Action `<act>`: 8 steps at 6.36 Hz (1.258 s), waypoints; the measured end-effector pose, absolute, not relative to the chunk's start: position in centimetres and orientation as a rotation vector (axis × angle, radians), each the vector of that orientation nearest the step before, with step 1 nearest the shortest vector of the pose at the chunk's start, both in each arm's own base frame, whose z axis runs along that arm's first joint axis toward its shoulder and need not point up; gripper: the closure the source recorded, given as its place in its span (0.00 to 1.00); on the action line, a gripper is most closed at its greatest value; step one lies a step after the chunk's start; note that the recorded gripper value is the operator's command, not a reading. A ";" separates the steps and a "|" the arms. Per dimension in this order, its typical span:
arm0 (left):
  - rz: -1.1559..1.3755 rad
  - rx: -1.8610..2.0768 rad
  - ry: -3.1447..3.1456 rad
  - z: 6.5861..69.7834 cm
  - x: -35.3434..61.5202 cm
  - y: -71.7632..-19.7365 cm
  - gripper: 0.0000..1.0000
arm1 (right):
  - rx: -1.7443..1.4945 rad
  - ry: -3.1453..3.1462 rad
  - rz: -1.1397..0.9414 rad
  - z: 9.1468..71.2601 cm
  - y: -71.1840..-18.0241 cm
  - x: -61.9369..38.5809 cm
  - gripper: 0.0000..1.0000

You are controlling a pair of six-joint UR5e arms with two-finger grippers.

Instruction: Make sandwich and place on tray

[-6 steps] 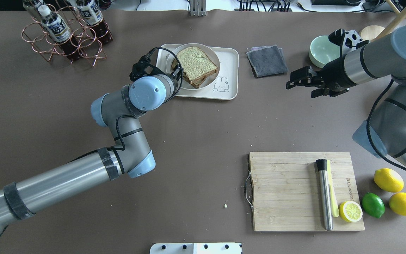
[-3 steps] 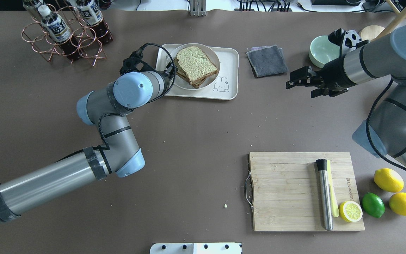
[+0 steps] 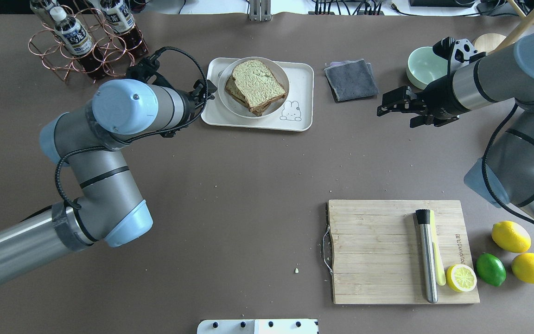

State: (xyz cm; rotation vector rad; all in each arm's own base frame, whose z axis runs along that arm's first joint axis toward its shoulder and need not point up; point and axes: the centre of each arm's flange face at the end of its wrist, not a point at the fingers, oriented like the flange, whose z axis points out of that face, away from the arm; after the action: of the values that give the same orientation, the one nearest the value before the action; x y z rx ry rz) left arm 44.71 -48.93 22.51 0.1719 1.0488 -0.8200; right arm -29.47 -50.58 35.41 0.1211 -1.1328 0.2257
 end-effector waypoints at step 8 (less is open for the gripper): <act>-0.145 0.310 0.628 34.1 13.8 -51.0 0.02 | 0.171 -0.517 -0.097 49.4 -56.0 -8.5 0.00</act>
State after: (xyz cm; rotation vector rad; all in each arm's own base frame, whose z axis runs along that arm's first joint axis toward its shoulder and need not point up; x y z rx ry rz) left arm 13.79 -51.04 34.13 0.3098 0.6277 -0.1453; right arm -8.54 -55.95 49.36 0.1709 -0.5168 -0.0971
